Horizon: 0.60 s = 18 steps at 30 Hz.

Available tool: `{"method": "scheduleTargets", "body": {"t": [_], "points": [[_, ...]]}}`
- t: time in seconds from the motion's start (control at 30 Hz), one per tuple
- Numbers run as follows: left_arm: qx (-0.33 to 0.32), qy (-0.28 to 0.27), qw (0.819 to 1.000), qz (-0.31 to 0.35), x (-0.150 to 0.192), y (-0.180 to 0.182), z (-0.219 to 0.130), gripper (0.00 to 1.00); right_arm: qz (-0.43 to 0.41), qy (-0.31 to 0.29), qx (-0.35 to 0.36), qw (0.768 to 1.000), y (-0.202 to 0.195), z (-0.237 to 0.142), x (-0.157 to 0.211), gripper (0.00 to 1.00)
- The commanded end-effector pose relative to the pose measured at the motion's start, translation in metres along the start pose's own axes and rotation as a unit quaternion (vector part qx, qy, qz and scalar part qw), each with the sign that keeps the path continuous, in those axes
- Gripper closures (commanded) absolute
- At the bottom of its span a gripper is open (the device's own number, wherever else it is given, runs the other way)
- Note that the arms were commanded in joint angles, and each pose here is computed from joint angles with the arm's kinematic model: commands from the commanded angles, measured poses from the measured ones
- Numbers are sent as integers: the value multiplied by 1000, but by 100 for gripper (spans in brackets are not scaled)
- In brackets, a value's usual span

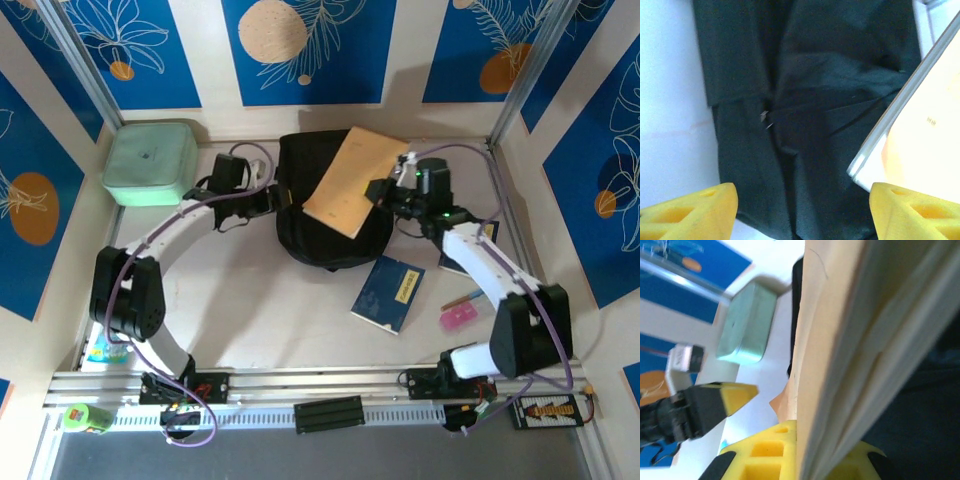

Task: Pack books, pencil case, and school supplies into a backpack

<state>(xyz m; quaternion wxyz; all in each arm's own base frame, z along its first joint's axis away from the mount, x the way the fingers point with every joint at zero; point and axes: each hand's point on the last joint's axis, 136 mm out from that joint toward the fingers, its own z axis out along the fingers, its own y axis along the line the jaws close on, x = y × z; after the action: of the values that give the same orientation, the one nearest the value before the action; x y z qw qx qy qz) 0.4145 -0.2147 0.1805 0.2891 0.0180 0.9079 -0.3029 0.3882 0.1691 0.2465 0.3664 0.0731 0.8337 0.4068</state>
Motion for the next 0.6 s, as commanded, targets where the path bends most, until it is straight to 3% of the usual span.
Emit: {"method": "scheduleTargets", "body": {"t": [0.0, 0.23, 0.4, 0.57], "points": [[16, 24, 993, 114, 6, -31, -7, 27, -10, -7, 71, 997, -20, -38, -10, 100], [77, 102, 954, 273, 47, -95, 24, 26, 40, -25, 158, 986, -52, -89, -24, 100], [103, 169, 895, 400, 107, -125, 48, 27, 67, -46, 200, 976, -73, -119, -30, 100], [60, 208, 849, 482, 136, -118, 70, 30, 81, -60, 212, 972, -82, -137, -35, 100]]}}
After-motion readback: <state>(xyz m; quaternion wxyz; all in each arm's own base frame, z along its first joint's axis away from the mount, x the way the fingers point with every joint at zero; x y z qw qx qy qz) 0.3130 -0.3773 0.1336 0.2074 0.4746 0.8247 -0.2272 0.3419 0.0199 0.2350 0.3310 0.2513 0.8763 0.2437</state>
